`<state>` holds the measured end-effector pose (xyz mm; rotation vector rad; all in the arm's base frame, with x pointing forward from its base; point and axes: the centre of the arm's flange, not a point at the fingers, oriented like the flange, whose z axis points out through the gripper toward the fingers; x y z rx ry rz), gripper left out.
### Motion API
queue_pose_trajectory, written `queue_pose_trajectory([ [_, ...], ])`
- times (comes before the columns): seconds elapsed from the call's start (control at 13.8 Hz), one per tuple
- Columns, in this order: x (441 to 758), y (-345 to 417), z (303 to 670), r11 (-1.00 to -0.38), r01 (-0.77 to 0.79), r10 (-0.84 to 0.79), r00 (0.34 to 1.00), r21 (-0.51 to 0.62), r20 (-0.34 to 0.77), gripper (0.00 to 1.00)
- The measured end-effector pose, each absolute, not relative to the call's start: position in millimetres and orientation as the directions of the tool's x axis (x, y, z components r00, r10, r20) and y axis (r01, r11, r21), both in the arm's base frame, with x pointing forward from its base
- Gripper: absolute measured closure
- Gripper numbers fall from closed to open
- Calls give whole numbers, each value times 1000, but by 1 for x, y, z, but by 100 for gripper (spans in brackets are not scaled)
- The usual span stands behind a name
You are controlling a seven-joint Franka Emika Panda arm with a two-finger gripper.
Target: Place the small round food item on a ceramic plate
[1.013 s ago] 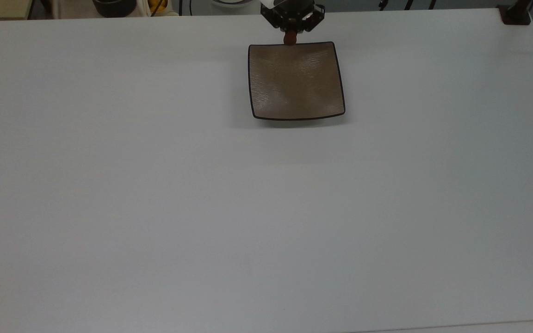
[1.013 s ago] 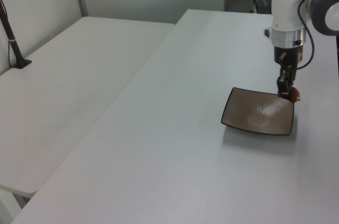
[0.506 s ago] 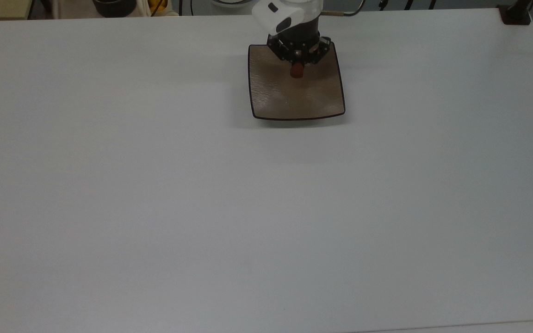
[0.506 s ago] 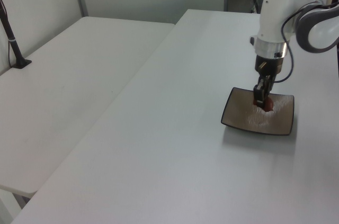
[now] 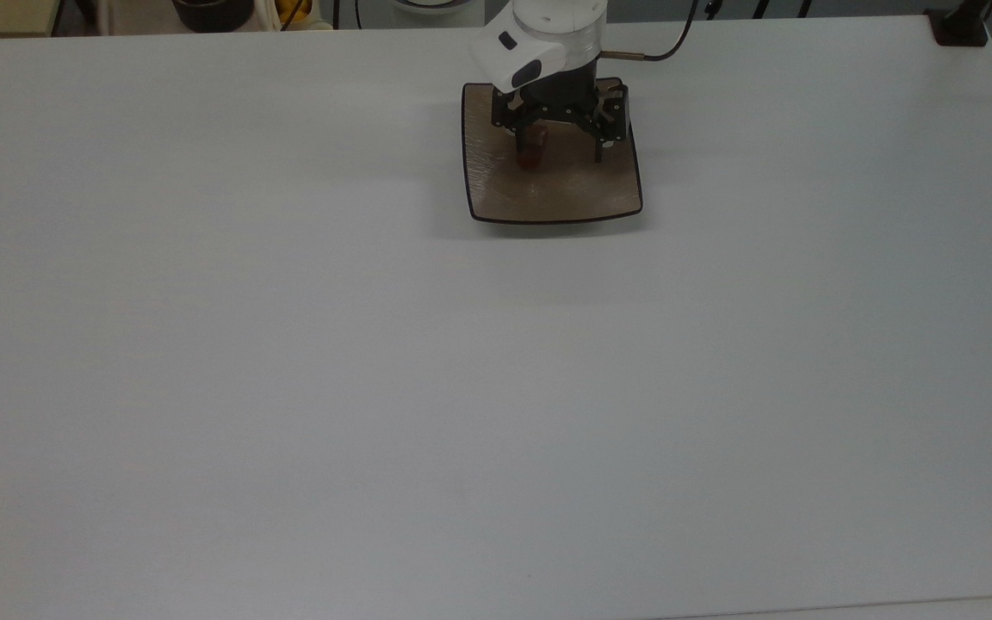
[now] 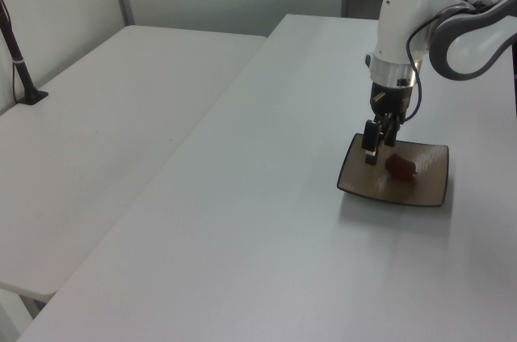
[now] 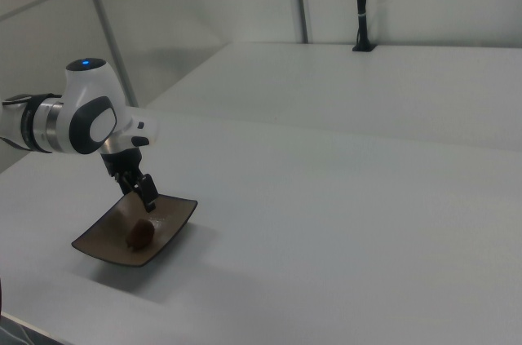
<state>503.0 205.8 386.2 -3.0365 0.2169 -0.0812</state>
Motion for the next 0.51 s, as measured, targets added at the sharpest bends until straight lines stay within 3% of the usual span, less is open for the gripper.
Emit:
queue_pose_trajectory([
  [0.14, 509, 203, 401, -990, -119, -121, 992, -76, 25, 0],
  [0.36, 517, 179, 449, -991, 130, 131, 988, -22, -79, 0],
  [0.51, 523, 155, 484, -973, 231, 231, 969, -9, -87, 0],
])
